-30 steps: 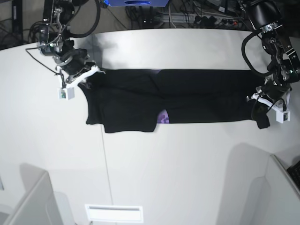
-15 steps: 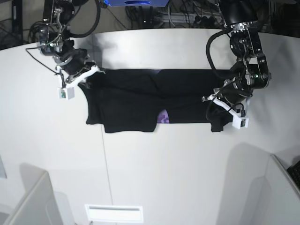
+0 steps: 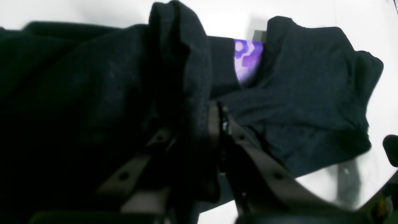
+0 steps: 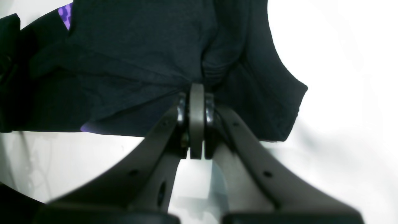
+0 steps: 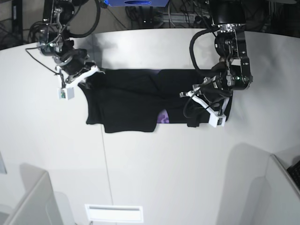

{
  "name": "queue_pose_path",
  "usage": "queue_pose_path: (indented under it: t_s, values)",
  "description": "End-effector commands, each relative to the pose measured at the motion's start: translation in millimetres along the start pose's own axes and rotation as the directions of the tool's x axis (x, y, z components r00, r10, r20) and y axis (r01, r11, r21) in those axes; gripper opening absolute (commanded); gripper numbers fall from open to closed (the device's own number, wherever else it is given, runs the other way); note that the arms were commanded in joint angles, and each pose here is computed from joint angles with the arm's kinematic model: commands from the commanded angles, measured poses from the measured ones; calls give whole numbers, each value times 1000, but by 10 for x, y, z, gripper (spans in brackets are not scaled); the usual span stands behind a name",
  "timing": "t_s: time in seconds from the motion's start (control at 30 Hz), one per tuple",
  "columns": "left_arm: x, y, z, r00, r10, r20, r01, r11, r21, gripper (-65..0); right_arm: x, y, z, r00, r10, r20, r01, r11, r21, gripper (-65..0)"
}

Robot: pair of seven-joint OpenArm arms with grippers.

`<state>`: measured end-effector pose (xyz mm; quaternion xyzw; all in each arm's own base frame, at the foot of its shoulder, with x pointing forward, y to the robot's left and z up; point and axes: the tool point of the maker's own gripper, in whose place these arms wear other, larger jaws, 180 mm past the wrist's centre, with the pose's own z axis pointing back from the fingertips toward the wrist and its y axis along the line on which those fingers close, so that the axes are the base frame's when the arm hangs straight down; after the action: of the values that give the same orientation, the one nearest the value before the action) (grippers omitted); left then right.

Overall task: Fold the T-shirt properly
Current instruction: 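Lift the sleeve end with the left gripper and fold it toward the right gripper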

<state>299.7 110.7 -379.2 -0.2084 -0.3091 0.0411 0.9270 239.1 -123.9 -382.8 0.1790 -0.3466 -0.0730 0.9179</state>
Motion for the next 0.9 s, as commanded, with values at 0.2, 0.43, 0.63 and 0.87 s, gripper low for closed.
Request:
queue_pose_path:
  t_s: [0.2, 0.43, 0.63, 0.87]
  values:
    - [157, -86, -92, 999, 20, 30, -19, 999, -34, -650, 116, 12, 30, 999, 6, 42, -6, 1000, 6, -650]
    - [186, -97, -128, 999, 27, 26, -25, 999, -41, -650, 119, 12, 31, 999, 6, 44, -6, 1000, 6, -650]
    - [167, -137, -142, 1000, 14, 18, -13, 999, -49, -650, 119, 12, 31, 999, 6, 44, -6, 1000, 6, -650]
    - [113, -281, -191, 1000, -23, -2, 23, 997, -76, -571, 119, 12, 31, 999, 6, 44, -6, 1000, 6, -650]
